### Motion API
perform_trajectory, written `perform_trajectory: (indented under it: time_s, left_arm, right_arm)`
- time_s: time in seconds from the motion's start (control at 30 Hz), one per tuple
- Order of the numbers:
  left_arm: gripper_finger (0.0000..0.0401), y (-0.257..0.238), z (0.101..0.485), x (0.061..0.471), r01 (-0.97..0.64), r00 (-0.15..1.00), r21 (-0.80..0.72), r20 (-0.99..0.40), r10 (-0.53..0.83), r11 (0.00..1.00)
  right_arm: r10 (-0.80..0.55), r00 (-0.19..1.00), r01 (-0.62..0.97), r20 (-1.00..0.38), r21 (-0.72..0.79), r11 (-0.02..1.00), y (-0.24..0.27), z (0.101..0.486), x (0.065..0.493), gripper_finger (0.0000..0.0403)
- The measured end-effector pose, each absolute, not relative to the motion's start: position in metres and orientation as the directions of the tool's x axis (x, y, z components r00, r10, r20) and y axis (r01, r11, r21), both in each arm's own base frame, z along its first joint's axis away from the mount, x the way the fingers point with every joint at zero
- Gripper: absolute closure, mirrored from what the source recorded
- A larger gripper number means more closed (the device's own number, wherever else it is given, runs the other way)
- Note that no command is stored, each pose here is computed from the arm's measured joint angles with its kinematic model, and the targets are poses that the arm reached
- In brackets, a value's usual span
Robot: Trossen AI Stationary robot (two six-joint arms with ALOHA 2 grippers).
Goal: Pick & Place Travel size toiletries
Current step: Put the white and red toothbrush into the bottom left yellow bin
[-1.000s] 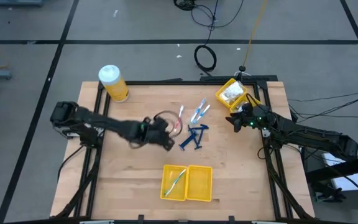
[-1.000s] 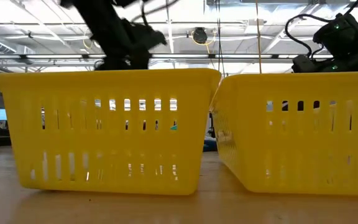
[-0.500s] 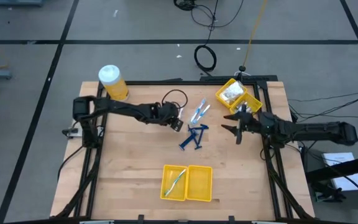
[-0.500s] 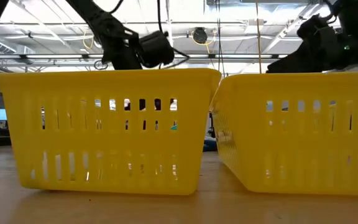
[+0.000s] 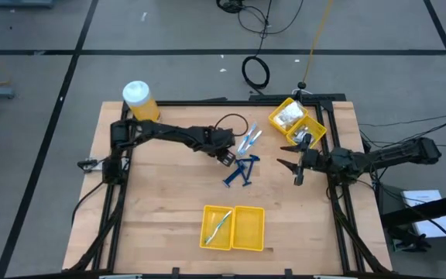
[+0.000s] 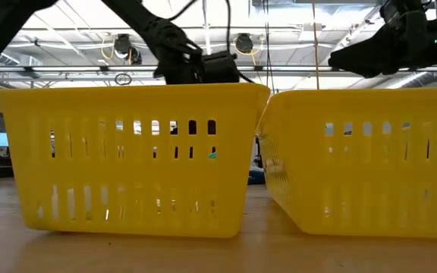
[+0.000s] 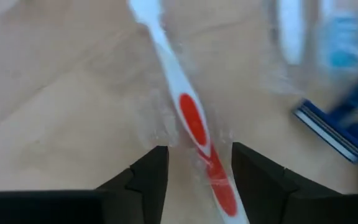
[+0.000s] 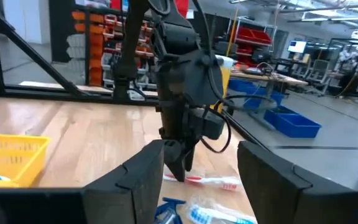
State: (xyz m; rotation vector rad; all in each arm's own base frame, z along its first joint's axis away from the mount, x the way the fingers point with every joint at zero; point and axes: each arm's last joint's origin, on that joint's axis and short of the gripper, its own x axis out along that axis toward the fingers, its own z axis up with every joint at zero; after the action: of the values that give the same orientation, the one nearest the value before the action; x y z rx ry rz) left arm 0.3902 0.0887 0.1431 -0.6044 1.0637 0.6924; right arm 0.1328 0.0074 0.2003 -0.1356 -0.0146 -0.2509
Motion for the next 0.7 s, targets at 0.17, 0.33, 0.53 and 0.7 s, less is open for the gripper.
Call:
perform_trajectory:
  time_s: [0.17,0.33,0.53,0.7]
  left_arm:
    - [0.0252,0.097,0.134,0.401,-0.79,0.216,-0.047,-0.955,0.205,0.611]
    - [0.0267,0.098,0.118,0.405,-0.791,0.209,-0.062,-0.962,0.173,0.609]
    - [0.0313,0.097,0.118,0.403,-0.792,0.184,-0.035,-0.966,0.183,0.61]
    - [0.0388,0.094,0.133,0.399,-0.775,0.193,-0.031,-0.963,0.19,0.631]
  right_arm:
    - [-0.277,0.961,0.278,0.028,-0.16,0.947,0.01,0.2,0.132,0.0211]
    - [-0.278,0.96,0.28,0.04,-0.158,0.947,0.009,0.201,0.132,0.0211]
    - [-0.278,0.96,0.281,0.039,-0.158,0.947,0.009,0.201,0.132,0.0211]
    - [-0.279,0.959,0.282,0.04,-0.153,0.947,0.009,0.201,0.132,0.0211]
